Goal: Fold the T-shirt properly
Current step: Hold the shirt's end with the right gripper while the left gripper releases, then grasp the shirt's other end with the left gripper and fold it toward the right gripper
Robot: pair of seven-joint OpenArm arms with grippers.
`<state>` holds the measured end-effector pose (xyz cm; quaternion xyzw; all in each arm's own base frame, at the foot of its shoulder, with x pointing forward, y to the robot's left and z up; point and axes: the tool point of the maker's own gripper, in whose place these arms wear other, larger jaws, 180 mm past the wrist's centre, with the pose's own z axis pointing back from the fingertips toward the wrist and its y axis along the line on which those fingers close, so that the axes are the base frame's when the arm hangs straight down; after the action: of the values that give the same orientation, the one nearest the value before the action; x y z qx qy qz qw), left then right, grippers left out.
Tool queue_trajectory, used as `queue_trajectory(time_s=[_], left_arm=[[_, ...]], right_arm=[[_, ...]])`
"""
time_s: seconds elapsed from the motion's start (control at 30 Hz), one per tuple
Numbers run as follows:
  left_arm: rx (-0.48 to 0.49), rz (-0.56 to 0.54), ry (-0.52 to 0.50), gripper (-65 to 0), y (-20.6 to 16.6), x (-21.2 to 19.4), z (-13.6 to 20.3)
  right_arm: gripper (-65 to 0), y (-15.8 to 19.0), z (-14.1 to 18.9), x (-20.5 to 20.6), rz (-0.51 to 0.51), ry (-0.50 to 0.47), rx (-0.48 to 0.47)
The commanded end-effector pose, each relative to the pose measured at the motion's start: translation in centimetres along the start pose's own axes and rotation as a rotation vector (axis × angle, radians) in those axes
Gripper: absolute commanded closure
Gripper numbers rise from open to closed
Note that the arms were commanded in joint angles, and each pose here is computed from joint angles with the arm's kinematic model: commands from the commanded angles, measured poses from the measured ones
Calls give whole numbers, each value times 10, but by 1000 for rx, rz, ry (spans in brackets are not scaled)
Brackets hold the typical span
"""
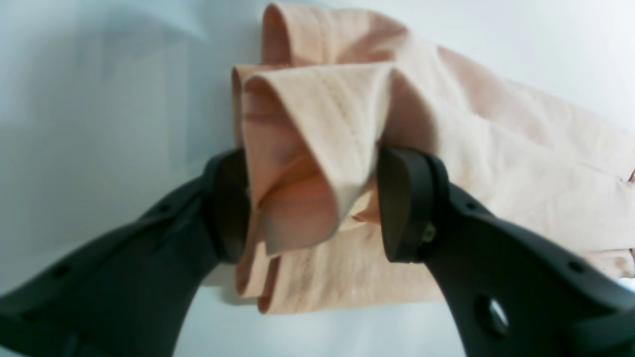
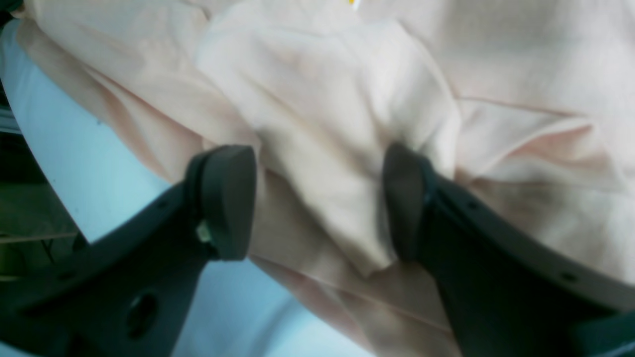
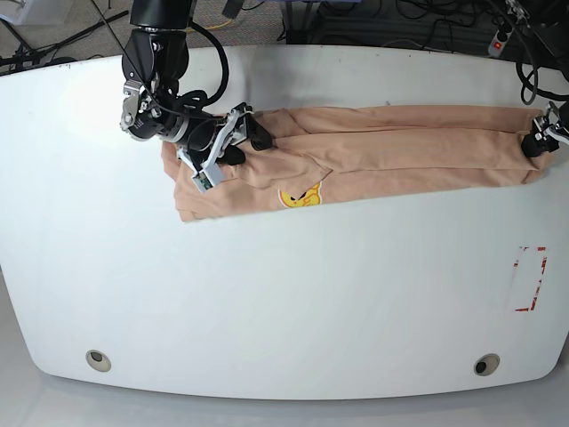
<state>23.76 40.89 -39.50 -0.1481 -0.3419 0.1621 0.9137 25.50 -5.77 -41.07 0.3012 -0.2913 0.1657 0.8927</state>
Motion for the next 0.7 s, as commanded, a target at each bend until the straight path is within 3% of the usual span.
queue_trajectory(time_s=[0.0, 0.17, 0.37, 0.53, 0.67], left_arm=[[7, -23, -28, -372, 2, 13, 6], [9, -26, -4, -339, 1, 5, 2], [63, -83, 77, -26, 7, -7, -1], [68, -108, 67, -19, 5, -2, 2], [88, -239, 13, -17, -12, 21, 17]], right_arm=[[-380, -3, 3, 1, 13, 14, -20], [-379, -4, 4, -3, 5, 20, -22], [-379, -3, 4, -5, 0, 22, -21], [-379, -3, 3, -5, 1, 22, -19], [-379, -2, 3, -5, 2, 22, -18]])
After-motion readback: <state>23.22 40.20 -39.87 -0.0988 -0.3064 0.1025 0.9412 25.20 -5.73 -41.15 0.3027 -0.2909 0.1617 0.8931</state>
